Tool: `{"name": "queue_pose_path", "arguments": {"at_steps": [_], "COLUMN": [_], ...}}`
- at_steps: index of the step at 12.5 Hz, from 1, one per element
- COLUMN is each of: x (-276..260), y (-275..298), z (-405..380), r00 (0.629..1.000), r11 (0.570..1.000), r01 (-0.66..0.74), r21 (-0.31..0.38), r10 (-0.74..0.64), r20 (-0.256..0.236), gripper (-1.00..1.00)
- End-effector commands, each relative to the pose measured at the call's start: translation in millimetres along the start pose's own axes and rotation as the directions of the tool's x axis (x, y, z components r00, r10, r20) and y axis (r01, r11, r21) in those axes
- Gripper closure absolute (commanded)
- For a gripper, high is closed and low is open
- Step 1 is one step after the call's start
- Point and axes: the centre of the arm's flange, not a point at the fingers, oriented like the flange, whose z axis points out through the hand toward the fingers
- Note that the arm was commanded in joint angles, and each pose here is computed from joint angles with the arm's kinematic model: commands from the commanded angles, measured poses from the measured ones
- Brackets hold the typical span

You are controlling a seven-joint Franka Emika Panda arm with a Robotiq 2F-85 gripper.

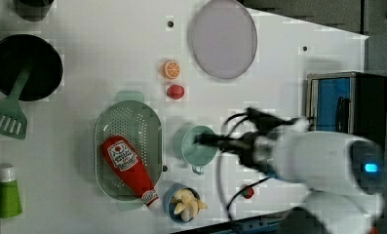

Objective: Pick Ketchup from the table and place it in strainer.

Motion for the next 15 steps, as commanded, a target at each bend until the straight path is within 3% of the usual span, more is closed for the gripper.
{"name": "queue_pose_path", "arguments": {"at_steps": [1,4,8,12,15], "x": [79.4,108.7,120.2,112.3,114.8], "y": [94.4,184.9,256.4,263.5,265.9], "z": [-51.2,-107.3,-162.2,-203.7,-218.3], "r00": [0.952,0.873,0.793,0.787,0.783], "r11": [0.955,0.879,0.796,0.786,0.783], "r01": [-0.297,-0.476,-0.605,-0.617,-0.622], "r21": [0.009,0.017,0.017,-0.031,-0.005], "r10": [0.297,0.475,0.605,0.617,0.622], "r20": [-0.072,-0.114,-0.067,0.002,-0.008], "gripper": [-1.0,-1.0,-1.0,-1.0,-1.0]}}
